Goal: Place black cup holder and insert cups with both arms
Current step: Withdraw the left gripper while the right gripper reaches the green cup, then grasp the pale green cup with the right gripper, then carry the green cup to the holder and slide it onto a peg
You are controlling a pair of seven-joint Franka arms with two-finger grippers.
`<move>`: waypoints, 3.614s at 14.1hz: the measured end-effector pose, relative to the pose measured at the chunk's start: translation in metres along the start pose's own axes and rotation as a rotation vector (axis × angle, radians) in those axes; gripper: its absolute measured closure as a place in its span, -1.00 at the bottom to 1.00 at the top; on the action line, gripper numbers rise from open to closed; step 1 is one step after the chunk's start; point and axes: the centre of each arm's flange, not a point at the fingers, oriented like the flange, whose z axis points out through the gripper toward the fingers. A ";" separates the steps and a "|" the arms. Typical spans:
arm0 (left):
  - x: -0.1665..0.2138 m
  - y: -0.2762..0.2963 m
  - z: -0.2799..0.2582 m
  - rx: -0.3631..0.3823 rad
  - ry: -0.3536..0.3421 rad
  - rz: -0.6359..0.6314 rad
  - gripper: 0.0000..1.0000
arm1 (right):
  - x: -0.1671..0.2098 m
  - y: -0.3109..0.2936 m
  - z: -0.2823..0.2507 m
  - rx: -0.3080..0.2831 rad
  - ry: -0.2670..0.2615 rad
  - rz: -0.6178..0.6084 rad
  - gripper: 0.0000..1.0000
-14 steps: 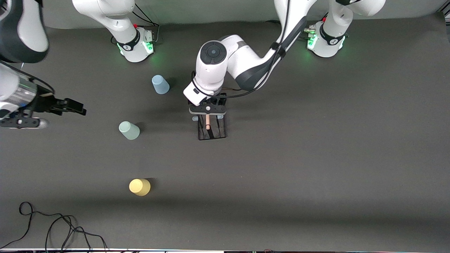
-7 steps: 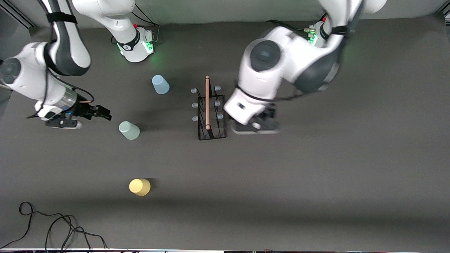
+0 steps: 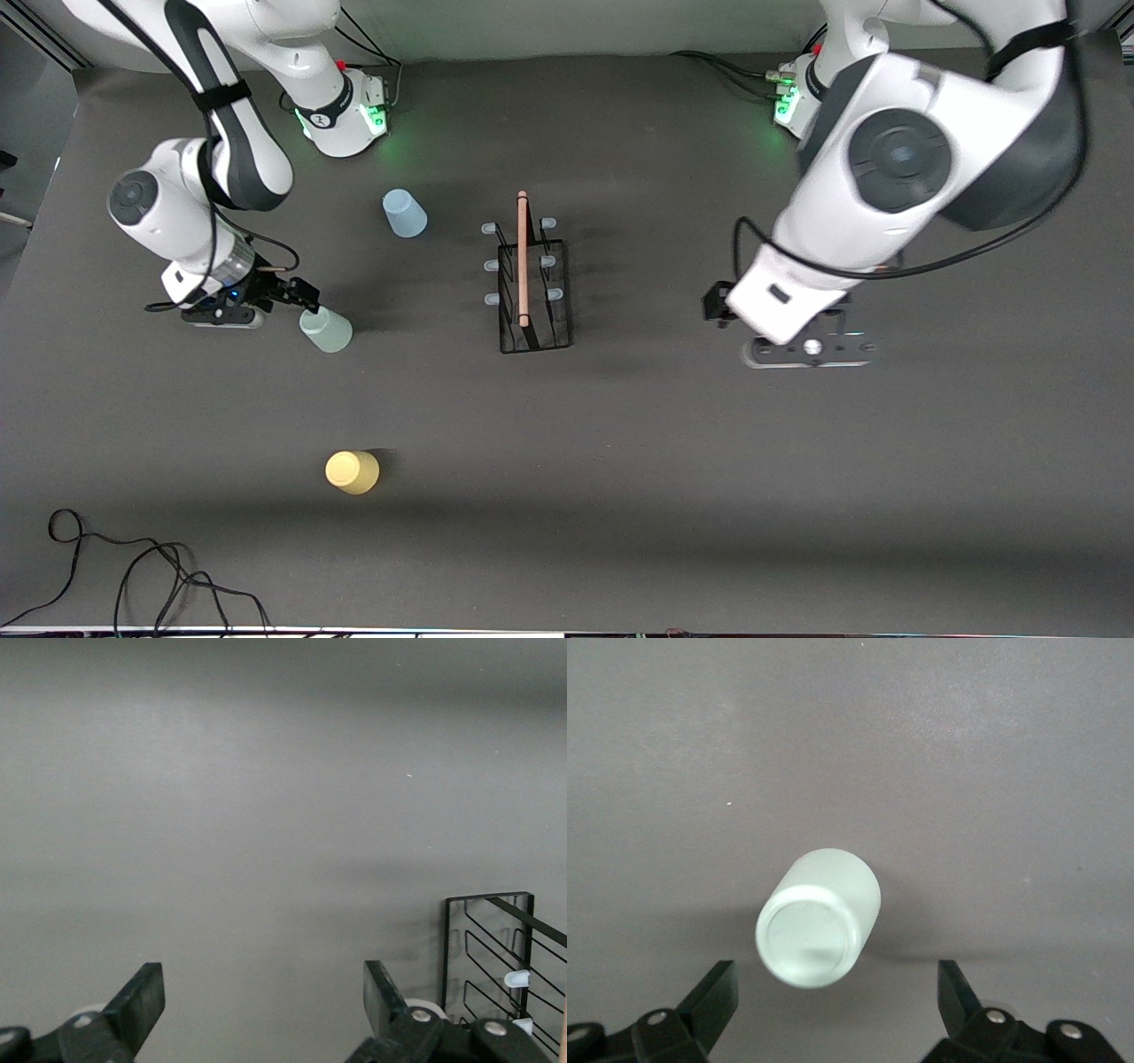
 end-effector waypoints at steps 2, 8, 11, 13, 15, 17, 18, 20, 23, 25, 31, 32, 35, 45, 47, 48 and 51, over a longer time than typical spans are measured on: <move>0.000 -0.034 -0.007 0.011 -0.011 0.041 -1.00 | 0.000 0.000 0.017 -0.006 -0.008 -0.002 -1.00; -0.002 -0.115 0.015 0.120 -0.050 0.178 -1.00 | 0.000 -0.011 0.029 0.019 0.009 0.030 -1.00; 0.001 -0.150 0.004 0.053 -0.050 0.213 -1.00 | 0.000 -0.011 0.045 0.010 0.014 0.028 -1.00; 0.002 -0.198 -0.009 0.004 -0.049 0.207 -1.00 | -0.001 -0.011 0.049 0.008 0.009 0.028 -0.61; 0.001 -0.222 -0.016 0.056 -0.037 0.200 -1.00 | 0.003 -0.012 0.046 0.010 0.020 0.028 -0.35; 0.001 -0.222 -0.018 0.084 -0.034 0.205 -1.00 | 0.009 -0.014 0.035 0.016 0.026 0.025 -0.35; 0.000 -0.221 -0.017 0.087 -0.036 0.208 -1.00 | 0.012 -0.017 0.024 0.023 0.012 0.021 -0.35; 0.000 -0.222 -0.015 0.088 -0.041 0.208 -1.00 | 0.019 -0.026 -0.017 0.048 -0.037 0.023 -0.35; 0.004 -0.242 -0.006 0.089 -0.027 0.177 -1.00 | 0.018 -0.053 -0.088 0.079 -0.067 0.094 -0.35; 0.002 -0.262 0.005 0.067 -0.031 0.136 -1.00 | 0.005 -0.106 -0.117 0.088 -0.073 0.164 -0.35; -0.007 -0.276 0.010 -0.011 -0.039 0.094 -1.00 | -0.064 -0.278 -0.135 0.087 -0.101 0.362 -0.35; -0.007 -0.276 0.010 -0.011 -0.039 0.094 -1.00 | -0.076 -0.293 -0.131 0.079 -0.112 0.380 -0.35; -0.008 -0.278 0.006 -0.006 -0.032 0.091 -1.00 | -0.102 -0.322 -0.121 0.054 -0.135 0.410 -0.35; -0.038 -0.270 -0.030 0.036 -0.050 0.117 -1.00 | -0.125 -0.347 -0.056 -0.013 -0.166 0.387 -0.45; -0.039 -0.270 -0.032 0.036 -0.048 0.117 -1.00 | -0.123 -0.347 -0.053 -0.012 -0.164 0.397 -0.87; -0.039 -0.270 -0.032 0.036 -0.047 0.118 -1.00 | -0.122 -0.347 -0.056 -0.007 -0.161 0.399 -0.99; -0.039 -0.270 -0.032 0.037 -0.048 0.118 -1.00 | -0.112 -0.344 -0.072 0.004 -0.148 0.398 -1.00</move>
